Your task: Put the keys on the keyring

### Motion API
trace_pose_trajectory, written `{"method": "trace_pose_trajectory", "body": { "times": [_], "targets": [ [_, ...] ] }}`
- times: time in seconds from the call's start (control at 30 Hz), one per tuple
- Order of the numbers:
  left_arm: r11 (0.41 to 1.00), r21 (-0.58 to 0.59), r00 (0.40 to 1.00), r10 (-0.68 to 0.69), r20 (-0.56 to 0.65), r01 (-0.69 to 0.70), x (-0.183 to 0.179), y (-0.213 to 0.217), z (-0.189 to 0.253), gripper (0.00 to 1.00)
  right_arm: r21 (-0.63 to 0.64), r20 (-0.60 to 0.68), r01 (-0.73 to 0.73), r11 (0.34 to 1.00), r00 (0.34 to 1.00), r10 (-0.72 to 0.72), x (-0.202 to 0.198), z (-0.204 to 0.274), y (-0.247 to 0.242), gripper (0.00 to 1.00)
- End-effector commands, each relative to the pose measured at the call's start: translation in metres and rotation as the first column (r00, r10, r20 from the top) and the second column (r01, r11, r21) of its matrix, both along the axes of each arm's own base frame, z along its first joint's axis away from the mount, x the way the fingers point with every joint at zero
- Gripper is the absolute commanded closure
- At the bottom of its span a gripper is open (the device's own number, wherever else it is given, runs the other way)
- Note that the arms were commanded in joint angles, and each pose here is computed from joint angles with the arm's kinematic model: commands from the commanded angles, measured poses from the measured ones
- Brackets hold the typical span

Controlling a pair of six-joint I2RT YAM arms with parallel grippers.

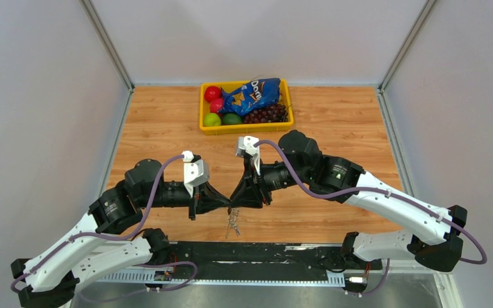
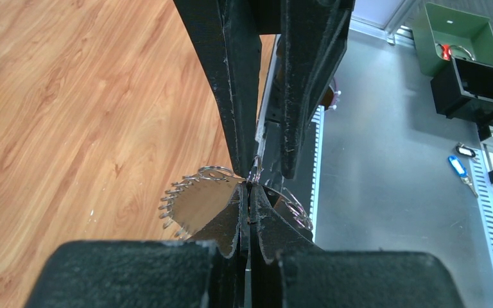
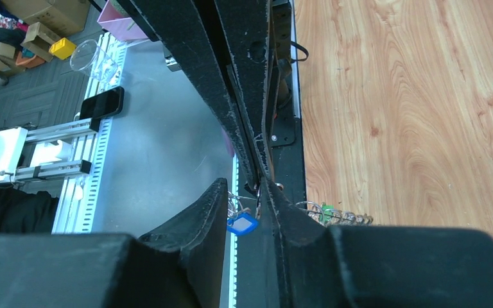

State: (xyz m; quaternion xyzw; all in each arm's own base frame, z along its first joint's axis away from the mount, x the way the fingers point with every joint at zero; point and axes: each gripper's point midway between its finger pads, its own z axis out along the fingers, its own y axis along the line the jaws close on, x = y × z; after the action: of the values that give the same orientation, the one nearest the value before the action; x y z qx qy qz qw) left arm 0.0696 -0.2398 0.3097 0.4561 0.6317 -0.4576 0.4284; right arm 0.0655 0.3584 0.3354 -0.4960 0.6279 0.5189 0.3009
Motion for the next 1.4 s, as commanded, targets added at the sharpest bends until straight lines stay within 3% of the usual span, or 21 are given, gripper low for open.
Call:
{"method": "trace_pose_trajectory", "body": {
  "times": [0.0,0.37,0.7,0.8,1.0,1.17,1.27,1.37],
  "targets": [
    [0.998,-0.064,0.999,0.015,0.046,-0.012,0.004,-0.002,0.022,1.0,0.049,0.022,-0.012,0.999,1.0,0.011,0.0,0.011,0.003,0.75],
    [0.996,-0.08,0.998,0.03,0.046,-0.027,0.007,-0.003,0.025,1.0,0.029,0.023,0.014,0.999,1.0,-0.015,0.005,0.003,0.004,0.78],
    [0.996,-0.083,0.999,0.032,0.042,-0.028,0.007,-0.005,0.025,1.0,0.024,0.028,0.024,0.999,0.999,-0.024,0.008,0.001,0.005,0.89],
    [0.996,-0.081,0.999,0.031,0.04,-0.028,0.008,-0.006,0.024,1.0,0.026,0.037,0.019,0.999,0.999,-0.02,0.007,0.001,0.006,1.0],
    [0.995,-0.093,0.999,0.033,0.038,-0.029,0.009,-0.008,0.025,1.0,0.039,0.083,0.016,0.999,0.996,-0.019,0.0,0.002,0.007,1.0],
    [0.989,-0.148,0.997,0.036,0.066,-0.026,0.006,-0.004,0.034,0.86,0.094,0.107,0.079,0.992,0.99,-0.089,0.003,0.014,0.002,1.0],
    [0.979,-0.205,0.995,0.038,0.095,-0.018,0.001,0.001,0.047,0.71,0.146,0.126,0.124,0.981,0.982,-0.143,0.005,0.027,-0.005,1.0],
    [0.969,-0.248,0.993,0.045,0.113,-0.015,-0.002,0.005,0.055,0.66,0.19,0.146,0.144,0.971,0.974,-0.173,0.007,0.036,-0.012,1.0]
  ]
}}
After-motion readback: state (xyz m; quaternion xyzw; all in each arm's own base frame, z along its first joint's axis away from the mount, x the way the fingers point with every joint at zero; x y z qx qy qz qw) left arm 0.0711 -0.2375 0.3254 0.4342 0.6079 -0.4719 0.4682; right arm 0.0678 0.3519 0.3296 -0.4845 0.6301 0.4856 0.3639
